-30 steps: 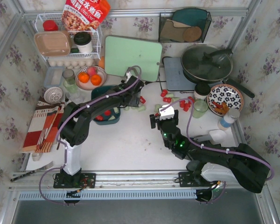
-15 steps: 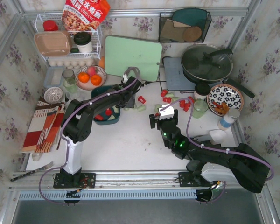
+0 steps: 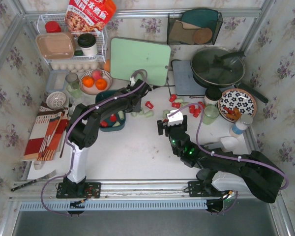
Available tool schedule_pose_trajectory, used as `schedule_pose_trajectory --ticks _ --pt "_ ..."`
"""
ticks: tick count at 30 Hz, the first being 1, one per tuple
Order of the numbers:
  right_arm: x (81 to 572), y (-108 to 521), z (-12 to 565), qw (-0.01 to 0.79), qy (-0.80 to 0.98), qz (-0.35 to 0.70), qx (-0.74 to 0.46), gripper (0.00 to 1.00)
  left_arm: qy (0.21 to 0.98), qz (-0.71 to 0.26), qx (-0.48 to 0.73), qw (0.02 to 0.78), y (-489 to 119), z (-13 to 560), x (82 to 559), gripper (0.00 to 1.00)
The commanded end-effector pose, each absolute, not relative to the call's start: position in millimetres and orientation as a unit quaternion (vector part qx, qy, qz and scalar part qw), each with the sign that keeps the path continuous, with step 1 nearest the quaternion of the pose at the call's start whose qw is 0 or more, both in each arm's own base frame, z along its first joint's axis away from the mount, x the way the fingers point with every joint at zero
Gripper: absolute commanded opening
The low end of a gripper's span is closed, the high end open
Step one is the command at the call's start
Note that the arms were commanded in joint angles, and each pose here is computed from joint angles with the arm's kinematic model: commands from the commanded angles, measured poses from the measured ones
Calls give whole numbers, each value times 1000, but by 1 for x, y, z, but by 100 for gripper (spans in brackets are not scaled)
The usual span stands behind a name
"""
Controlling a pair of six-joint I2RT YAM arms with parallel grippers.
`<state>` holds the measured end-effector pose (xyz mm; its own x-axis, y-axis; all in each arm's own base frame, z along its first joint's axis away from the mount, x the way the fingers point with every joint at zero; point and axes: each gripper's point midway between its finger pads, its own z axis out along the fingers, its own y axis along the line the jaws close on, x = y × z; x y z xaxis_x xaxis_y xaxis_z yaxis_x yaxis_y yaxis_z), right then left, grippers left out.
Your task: Mix the coffee capsules in the storage basket
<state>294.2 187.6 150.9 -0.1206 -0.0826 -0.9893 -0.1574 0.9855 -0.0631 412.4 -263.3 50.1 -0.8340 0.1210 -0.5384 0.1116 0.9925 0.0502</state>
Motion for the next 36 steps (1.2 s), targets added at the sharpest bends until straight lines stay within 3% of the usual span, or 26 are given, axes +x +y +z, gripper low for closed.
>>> schedule_pose_trajectory --ticks 1,5,13,20,26,27,30,36 --pt "295 189 155 661 746 32 -75 87 957 -6 57 285 -266 55 410 26" --pt "295 189 155 661 746 33 -75 87 953 -26 53 299 -267 74 404 23" --pt "295 190 154 659 748 33 -76 87 915 -43 31 400 -250 150 396 25" --pt "295 190 154 658 748 34 -76 87 891 67 -55 446 -182 147 386 28" --pt "295 192 153 656 750 36 -78 87 903 97 -74 412 -160 126 381 31" --pt "295 191 152 656 750 35 -78 87 905 100 -75 406 -159 123 382 32" --pt "295 190 153 657 750 33 -77 87 909 90 -75 400 -162 118 384 48" --pt "295 191 153 657 749 34 -77 87 906 17 -54 419 -188 127 387 59"
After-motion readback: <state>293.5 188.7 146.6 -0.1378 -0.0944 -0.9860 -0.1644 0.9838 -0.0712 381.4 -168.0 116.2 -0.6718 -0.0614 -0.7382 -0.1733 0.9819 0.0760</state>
